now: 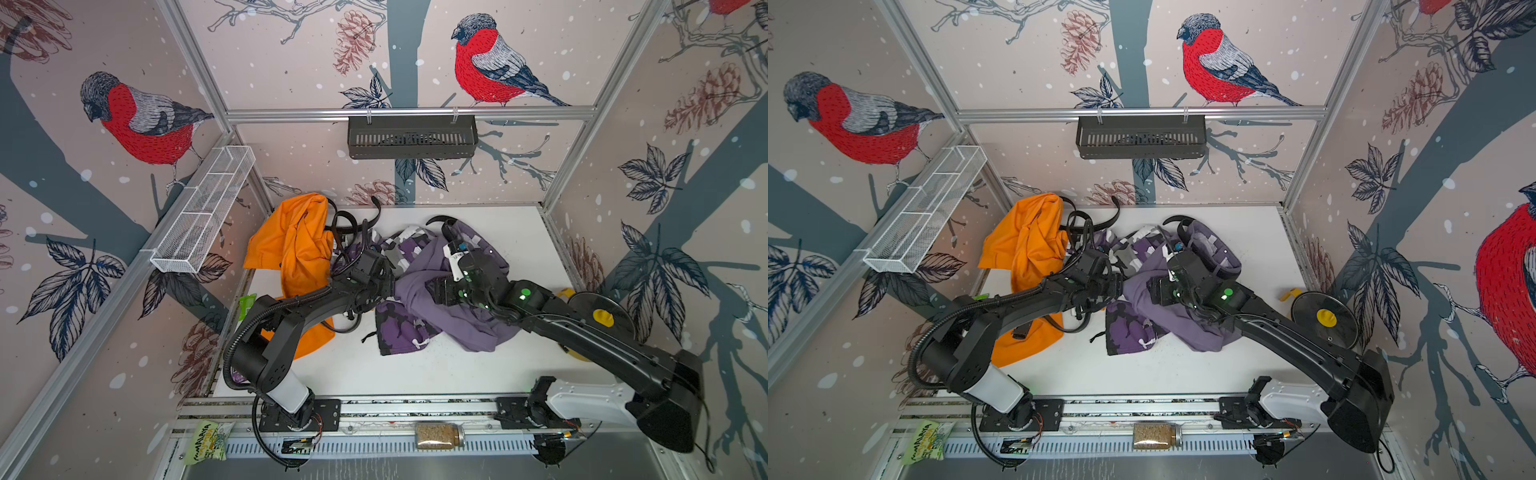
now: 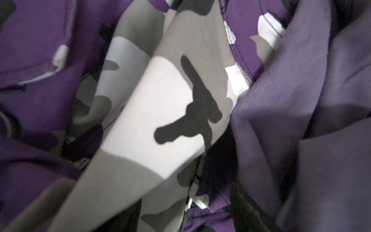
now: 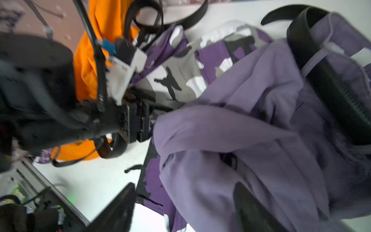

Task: Remove the belt from the trousers
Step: Place the trousers at the center of the board, then adjust the trousers at the center of the board.

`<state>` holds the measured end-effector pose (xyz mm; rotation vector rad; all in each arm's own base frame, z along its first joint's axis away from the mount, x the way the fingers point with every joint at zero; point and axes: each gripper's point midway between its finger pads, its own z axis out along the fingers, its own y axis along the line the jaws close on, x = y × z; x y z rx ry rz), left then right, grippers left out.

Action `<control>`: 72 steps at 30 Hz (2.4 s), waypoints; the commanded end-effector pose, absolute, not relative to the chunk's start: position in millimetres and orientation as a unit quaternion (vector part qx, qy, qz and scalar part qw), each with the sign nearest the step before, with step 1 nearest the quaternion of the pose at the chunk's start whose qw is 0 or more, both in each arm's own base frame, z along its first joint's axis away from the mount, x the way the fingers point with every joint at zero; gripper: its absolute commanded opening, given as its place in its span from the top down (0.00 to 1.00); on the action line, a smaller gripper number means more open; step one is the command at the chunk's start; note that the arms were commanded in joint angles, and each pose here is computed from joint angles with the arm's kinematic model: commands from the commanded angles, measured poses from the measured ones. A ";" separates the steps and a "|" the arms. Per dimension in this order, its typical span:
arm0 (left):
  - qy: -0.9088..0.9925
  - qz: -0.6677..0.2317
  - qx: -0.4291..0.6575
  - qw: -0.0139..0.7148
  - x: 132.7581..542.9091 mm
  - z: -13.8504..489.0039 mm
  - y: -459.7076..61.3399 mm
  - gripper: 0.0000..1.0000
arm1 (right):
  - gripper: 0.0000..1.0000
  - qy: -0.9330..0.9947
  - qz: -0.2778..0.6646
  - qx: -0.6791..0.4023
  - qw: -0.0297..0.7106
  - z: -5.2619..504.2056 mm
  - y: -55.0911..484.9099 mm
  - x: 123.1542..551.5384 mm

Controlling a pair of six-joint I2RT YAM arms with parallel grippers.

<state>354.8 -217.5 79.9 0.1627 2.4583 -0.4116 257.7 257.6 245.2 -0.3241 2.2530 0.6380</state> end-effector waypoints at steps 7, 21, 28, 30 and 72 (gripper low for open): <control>0.933 -0.152 0.051 0.322 358.6 81.5 -213.5 0.31 | 0.01 0.859 0.204 -0.062 0.465 285.6 158.1 333.8; 0.934 -0.167 0.055 0.310 354.4 75.8 -219.2 0.32 | 0.02 0.926 0.190 -0.117 0.304 130.6 153.7 474.4; 0.931 -0.171 0.056 0.316 352.9 81.8 -219.7 0.32 | 0.24 0.930 0.227 -0.138 0.255 100.4 169.4 470.8; 0.932 -0.172 0.055 0.316 353.0 81.5 -219.6 0.32 | 0.45 0.933 0.223 -0.130 0.252 94.5 167.2 473.0; 0.808 -0.285 0.226 0.463 244.6 280.7 -329.5 0.12 | 0.03 0.913 0.141 -0.179 0.338 200.3 191.2 314.1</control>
